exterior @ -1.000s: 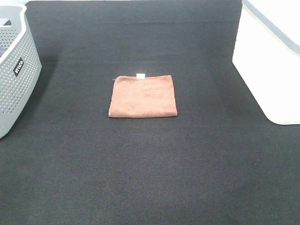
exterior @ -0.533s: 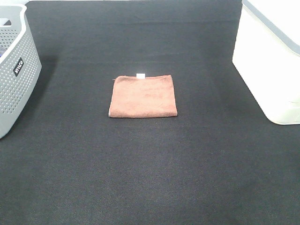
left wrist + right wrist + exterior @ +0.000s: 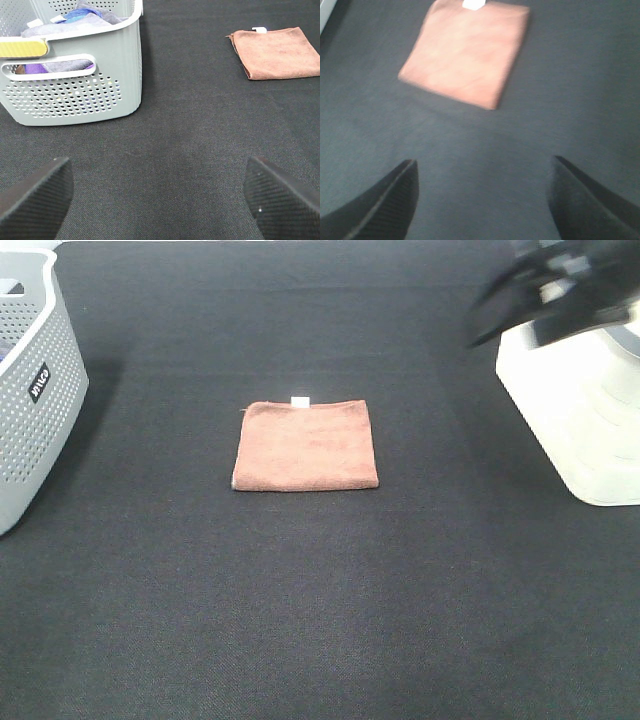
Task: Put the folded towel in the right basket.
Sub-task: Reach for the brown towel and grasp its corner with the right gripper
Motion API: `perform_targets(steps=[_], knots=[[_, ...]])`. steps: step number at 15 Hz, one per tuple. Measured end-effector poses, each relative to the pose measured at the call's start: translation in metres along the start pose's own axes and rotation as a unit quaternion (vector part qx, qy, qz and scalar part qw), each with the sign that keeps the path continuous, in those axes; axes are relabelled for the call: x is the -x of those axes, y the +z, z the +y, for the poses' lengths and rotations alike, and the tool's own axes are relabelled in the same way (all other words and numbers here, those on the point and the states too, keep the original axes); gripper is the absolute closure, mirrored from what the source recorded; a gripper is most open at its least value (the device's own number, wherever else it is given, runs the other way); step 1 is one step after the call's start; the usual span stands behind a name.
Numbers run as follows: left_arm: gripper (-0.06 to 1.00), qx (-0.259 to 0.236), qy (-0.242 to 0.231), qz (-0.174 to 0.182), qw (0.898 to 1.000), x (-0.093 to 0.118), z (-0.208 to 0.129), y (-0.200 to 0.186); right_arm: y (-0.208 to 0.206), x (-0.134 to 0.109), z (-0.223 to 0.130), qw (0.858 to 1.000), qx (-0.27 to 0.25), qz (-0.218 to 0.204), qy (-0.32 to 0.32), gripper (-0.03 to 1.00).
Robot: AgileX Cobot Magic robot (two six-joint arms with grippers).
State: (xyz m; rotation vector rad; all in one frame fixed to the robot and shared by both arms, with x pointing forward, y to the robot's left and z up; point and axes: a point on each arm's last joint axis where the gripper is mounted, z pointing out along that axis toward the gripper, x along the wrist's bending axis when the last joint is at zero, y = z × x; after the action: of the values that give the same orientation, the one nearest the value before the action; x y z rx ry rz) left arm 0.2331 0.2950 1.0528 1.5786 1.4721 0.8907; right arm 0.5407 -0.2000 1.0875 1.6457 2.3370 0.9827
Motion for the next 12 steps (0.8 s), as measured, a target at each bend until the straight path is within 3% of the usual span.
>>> perform_targets(steps=[7, 12], knots=[[0.07, 0.0, 0.0, 0.0, 1.0, 0.0, 0.0, 0.0, 0.12, 0.025, 0.031, 0.994, -0.084, 0.016, 0.073, 0.29], [0.07, 0.0, 0.0, 0.0, 1.0, 0.0, 0.0, 0.0, 0.198, 0.04, 0.036, 0.98, -0.148, 0.072, 0.114, 0.29]])
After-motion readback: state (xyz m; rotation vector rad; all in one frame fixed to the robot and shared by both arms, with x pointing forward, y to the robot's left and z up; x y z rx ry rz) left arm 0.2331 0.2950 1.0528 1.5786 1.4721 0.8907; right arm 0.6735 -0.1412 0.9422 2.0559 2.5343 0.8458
